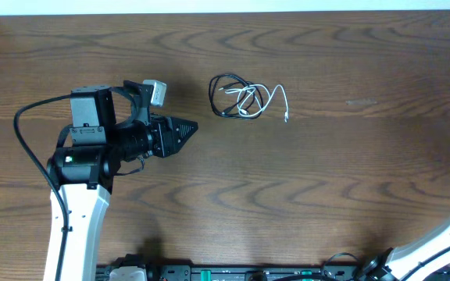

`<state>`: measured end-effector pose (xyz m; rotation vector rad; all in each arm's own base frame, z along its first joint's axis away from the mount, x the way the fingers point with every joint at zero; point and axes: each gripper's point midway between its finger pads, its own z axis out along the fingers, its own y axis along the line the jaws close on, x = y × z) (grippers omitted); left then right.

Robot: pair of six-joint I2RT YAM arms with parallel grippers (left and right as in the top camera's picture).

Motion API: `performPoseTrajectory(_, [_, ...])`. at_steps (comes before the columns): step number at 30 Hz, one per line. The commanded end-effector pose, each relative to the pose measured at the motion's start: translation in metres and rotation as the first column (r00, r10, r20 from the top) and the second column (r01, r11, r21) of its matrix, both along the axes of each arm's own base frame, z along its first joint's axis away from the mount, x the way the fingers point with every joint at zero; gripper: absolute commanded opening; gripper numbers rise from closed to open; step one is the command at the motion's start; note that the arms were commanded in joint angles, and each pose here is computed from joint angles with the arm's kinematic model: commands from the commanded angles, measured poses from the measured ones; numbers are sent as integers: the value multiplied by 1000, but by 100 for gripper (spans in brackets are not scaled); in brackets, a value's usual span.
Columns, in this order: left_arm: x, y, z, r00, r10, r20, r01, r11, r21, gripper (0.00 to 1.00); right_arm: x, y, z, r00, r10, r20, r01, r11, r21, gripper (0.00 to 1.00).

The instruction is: Untangle cables

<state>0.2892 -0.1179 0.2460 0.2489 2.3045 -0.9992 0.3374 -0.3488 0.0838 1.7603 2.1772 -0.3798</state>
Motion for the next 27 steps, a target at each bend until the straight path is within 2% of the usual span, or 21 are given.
performPoseTrajectory(1, [-1,-3,5,1000,-16,14,16,1000,-9,45,-11,6,-45,988,27,-152,-20,999,43,99])
performPoseTrajectory(6, [-1,-3,5,1000,-16,14,16,1000,-9,45,-26,29,-103,957,69,-282,-22,986,165,99])
performPoseTrajectory(9, [-1,-3,5,1000,-16,14,16,1000,-9,45,-27,30,-104,955,71,-289,-21,985,172,99])
performPoseTrajectory(12, [-1,-3,5,1000,-16,15,16,1000,-9,45,-23,26,-85,964,66,-257,-30,989,142,99])
performPoseTrajectory(16, [0,-3,5,1000,-16,21,16,1000,-9,45,-10,16,-32,985,49,-164,-40,998,56,99])
performPoseTrajectory(24, [0,-3,5,1000,-16,21,16,1000,-9,45,4,4,122,992,43,121,-19,981,-195,99])
performPoseTrajectory(27, [0,-3,5,1000,-16,22,16,1000,-9,45,3,6,150,983,51,176,-8,971,-237,99])
